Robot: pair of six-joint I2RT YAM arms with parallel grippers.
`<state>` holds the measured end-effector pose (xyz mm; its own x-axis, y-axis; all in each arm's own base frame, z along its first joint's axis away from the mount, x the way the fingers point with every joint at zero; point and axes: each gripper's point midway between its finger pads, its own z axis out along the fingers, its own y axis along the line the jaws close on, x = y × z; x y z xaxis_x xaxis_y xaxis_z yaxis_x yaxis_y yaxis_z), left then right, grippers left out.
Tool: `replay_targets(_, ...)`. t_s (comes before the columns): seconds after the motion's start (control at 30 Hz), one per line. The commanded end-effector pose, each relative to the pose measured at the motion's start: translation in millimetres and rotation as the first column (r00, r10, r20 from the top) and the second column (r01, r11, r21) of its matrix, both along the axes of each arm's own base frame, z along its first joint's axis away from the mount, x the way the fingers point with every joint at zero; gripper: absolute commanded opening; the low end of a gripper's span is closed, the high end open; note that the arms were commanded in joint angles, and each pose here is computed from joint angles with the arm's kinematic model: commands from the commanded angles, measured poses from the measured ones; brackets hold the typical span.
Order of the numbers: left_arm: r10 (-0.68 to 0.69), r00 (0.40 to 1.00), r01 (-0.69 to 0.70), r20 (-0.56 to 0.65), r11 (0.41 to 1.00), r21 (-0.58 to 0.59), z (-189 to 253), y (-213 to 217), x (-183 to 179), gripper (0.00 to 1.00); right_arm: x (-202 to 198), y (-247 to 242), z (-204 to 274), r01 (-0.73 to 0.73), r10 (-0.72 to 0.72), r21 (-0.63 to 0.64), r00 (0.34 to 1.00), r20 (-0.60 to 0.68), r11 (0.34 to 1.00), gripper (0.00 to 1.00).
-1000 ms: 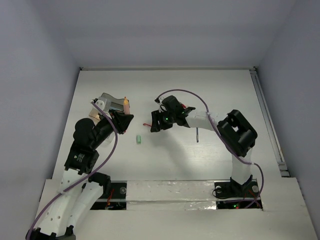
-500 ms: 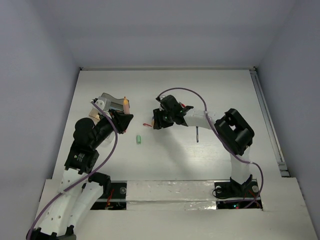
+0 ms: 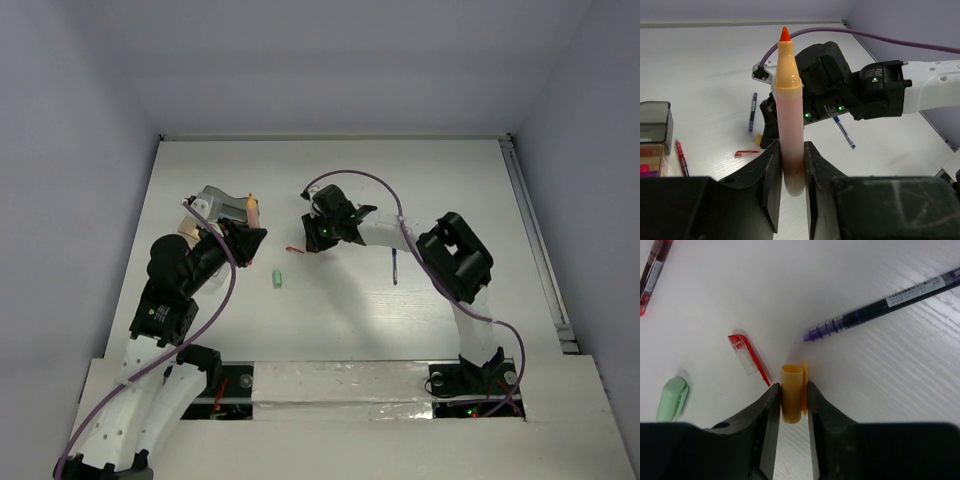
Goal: Sort the stationery into containers
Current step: Move the pen cap to the center of the board.
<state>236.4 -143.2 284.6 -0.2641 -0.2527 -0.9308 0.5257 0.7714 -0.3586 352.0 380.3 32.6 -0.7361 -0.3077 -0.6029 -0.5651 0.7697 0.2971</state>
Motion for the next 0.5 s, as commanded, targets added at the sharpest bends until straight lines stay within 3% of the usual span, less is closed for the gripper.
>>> replay_targets(0.0, -0.006, 0.998, 0.007, 0.067, 1.000, -0.009, 19, 0, 0, 0.00, -2, -9, -4, -0.030, 0.030, -0.057, 1.000, 0.004, 0.998, 0.29)
replay_targets(0.17, -0.018, 0.998, 0.019, 0.067, 1.000, -0.012, 19, -2, 0, 0.00, -26, -33, -1, -0.065, 0.065, -0.093, 0.998, -0.009, 0.994, 0.21)
replay_targets(0.4, -0.021, 0.997, 0.022, 0.069, 1.000, -0.016, 20, -2, -2, 0.00, -51, -55, -16, -0.262, 0.266, -0.181, 0.964, -0.002, 0.948, 0.20)
replay_targets(0.47, -0.019, 0.997, 0.020, 0.071, 1.000, -0.016, 20, -2, -2, 0.00, -50, -58, -14, -0.304, 0.316, -0.200, 0.948, 0.031, 0.931, 0.25)
